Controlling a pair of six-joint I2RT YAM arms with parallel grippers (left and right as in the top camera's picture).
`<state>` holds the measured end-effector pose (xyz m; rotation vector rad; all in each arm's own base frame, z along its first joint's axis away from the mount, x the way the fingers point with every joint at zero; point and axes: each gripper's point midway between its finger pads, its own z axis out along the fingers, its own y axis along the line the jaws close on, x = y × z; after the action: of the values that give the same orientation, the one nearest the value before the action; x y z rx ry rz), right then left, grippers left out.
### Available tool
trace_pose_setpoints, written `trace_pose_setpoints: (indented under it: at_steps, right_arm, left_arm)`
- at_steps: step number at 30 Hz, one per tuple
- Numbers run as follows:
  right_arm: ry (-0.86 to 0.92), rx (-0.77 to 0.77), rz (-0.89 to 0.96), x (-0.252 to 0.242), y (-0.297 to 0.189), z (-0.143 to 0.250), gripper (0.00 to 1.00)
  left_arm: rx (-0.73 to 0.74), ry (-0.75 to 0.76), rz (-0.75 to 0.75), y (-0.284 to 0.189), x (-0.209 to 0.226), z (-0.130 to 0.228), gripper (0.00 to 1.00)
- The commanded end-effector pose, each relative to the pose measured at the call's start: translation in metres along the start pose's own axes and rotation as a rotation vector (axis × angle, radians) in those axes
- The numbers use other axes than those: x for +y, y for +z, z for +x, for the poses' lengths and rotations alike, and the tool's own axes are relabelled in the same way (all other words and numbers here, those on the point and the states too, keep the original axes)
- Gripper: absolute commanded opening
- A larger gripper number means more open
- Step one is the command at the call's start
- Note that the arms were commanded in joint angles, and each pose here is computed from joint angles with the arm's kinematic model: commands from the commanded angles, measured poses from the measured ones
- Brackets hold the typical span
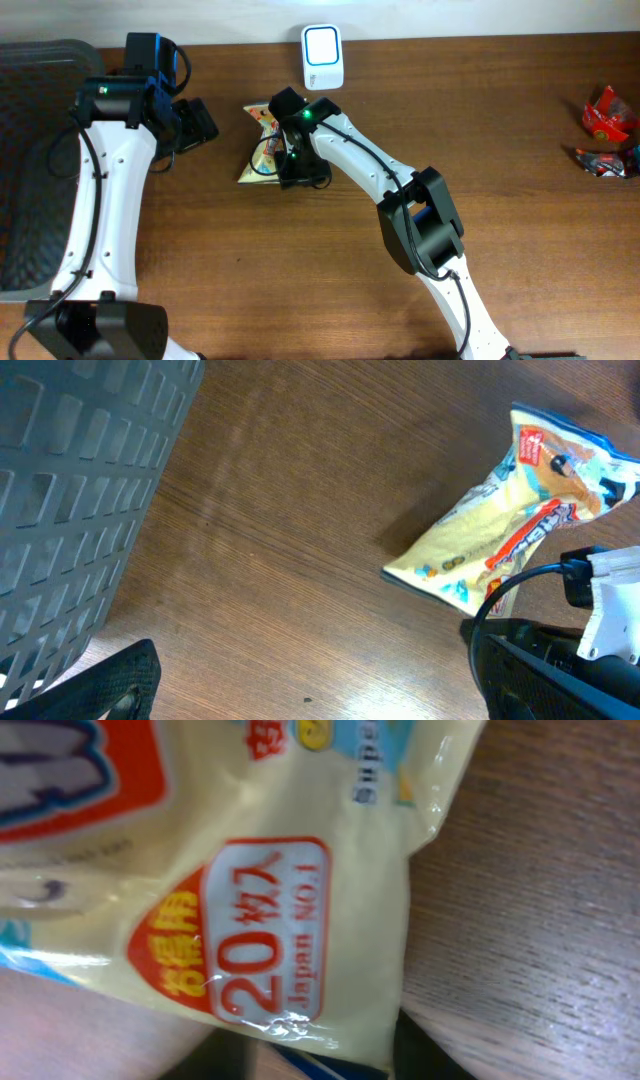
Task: Scan the item barcode
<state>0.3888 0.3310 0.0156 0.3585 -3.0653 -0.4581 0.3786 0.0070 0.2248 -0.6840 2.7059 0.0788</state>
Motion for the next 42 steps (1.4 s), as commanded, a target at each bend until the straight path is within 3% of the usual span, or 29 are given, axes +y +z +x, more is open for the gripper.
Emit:
trace_pose_setpoints:
  at_steps: [1, 6, 9, 10, 11, 12, 17, 23, 24, 25, 26, 28, 32, 35, 39, 40, 41, 42]
  right_arm:
    - [-0.069, -0.019, 0.03, -0.005, -0.004, -0.003, 0.04]
    - [-0.008, -0.059, 0.351, -0.072, -0.045, -0.002, 0.04]
    - [0.026, -0.074, 0.267, -0.067, -0.08, 0.001, 0.06]
    - [0.029, -0.075, 0.195, -0.057, -0.08, -0.001, 0.34]
    - [0.026, -0.079, 0.128, -0.046, -0.078, -0.004, 0.8]
    - [0.023, -0.08, 0.071, -0.038, -0.072, -0.009, 0.93]
    - [0.003, -0.072, -0.163, -0.003, -0.041, -0.026, 0.94]
    - [0.046, -0.048, -0.162, -0.008, -0.005, -0.028, 0.89]
    - [0.044, -0.049, -0.162, -0.009, 0.002, -0.027, 0.84]
    - [0.038, -0.053, -0.163, -0.009, 0.009, -0.026, 0.73]
    - [0.037, -0.058, -0.164, -0.012, 0.017, -0.026, 0.41]
    - [0.048, -0.074, -0.114, -0.025, 0.02, -0.028, 0.04]
    - [0.095, -0.065, 0.044, -0.063, -0.02, -0.02, 0.04]
    - [0.009, -0.001, 0.203, -0.092, -0.075, 0.01, 0.04]
    - [-0.224, 0.202, 0.316, -0.119, -0.1, 0.056, 0.04]
    - [-0.24, 0.198, 0.462, -0.142, -0.109, 0.052, 0.1]
    - [-0.195, 0.17, 0.595, -0.162, -0.12, 0.047, 0.36]
    - [-0.129, 0.129, 0.719, -0.181, -0.133, 0.041, 0.72]
  left_arm:
    - [0.001, -0.01, -0.001, 0.0, 0.0, -0.001, 0.99]
    - [0.0, -0.01, -0.001, 0.0, 0.0, -0.001, 0.99]
    - [0.001, -0.01, -0.001, 0.0, 0.0, -0.001, 0.99]
    - [0.0, -0.01, -0.001, 0.0, 0.0, -0.001, 0.99]
    - [0.0, -0.01, -0.001, 0.0, 0.0, -0.001, 0.99]
    - [0.0, -0.01, -0.001, 0.0, 0.0, -0.001, 0.99]
    - [0.001, -0.01, -0.001, 0.0, 0.0, -0.001, 0.99]
    - [0.0, -0.01, -0.001, 0.0, 0.0, -0.001, 0.99]
    - [0.0, -0.01, -0.001, 0.0, 0.0, -0.001, 0.99]
    - [0.001, -0.01, -0.001, 0.0, 0.0, -0.001, 0.99]
    - [0.001, -0.01, -0.001, 0.0, 0.0, -0.001, 0.99]
    - [0.001, -0.01, -0.001, 0.0, 0.0, -0.001, 0.99]
    - [0.0, -0.01, -0.001, 0.0, 0.0, -0.001, 0.99]
    - [0.0, -0.01, -0.001, 0.0, 0.0, -0.001, 0.99]
    - [0.0, -0.01, -0.001, 0.0, 0.0, -0.001, 0.99]
    - [0.0, -0.01, -0.001, 0.0, 0.0, -0.001, 0.99]
    - [0.0, -0.01, -0.001, 0.0, 0.0, -0.001, 0.99]
    - [0.0, -0.01, -0.001, 0.0, 0.0, -0.001, 0.99]
